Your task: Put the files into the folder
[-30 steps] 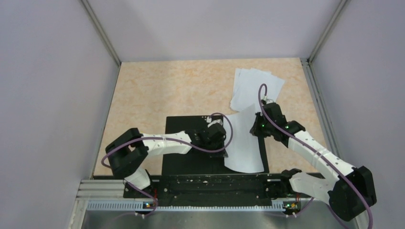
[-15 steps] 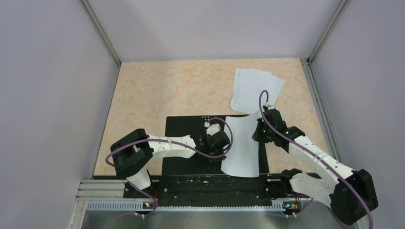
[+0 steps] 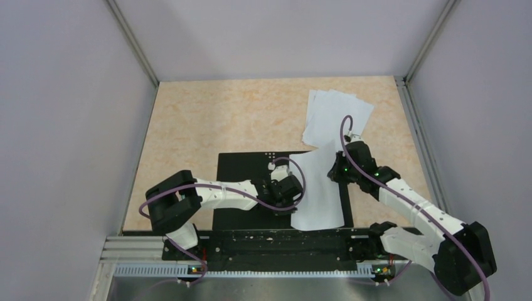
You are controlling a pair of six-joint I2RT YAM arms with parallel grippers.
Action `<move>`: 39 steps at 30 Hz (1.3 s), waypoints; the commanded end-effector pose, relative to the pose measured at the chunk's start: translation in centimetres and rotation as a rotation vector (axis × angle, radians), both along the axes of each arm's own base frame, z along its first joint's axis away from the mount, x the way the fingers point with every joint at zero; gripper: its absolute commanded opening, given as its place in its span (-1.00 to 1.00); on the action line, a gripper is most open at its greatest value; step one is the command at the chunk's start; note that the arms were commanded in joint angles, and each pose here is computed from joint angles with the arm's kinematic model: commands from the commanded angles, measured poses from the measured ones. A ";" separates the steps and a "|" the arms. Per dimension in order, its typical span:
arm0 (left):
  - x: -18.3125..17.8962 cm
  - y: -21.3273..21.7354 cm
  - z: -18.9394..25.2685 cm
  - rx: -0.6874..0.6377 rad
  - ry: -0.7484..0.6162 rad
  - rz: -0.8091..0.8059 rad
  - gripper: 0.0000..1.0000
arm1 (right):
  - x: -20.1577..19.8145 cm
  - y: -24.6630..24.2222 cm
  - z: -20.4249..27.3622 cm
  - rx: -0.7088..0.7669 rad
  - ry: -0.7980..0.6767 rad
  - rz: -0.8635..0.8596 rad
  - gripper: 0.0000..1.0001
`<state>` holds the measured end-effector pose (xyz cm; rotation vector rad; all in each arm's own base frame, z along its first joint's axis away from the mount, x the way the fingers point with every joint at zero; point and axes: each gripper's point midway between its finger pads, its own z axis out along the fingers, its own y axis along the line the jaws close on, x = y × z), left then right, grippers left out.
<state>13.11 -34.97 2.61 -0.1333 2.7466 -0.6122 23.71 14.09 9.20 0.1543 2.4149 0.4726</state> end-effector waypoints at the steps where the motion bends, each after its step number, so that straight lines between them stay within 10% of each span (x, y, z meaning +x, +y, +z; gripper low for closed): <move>1: -0.3 0.2 0.4 -0.001 -0.006 0.002 -0.95 | 1.1 -0.1 -0.1 -0.016 -0.021 -0.007 -1.00; 15: -0.2 2.4 2.2 0.097 -0.040 -0.040 -0.22 | 2.0 -0.2 -1.6 -0.100 0.036 0.025 -1.00; 27: 0.6 5.0 1.9 0.152 -0.057 -0.013 -0.26 | 2.3 -0.7 -2.5 -0.144 0.054 0.018 -1.00; 39: 1.3 5.2 0.6 0.142 -0.033 -0.011 -0.49 | 2.4 -1.9 -2.1 -0.202 0.061 -0.026 -0.02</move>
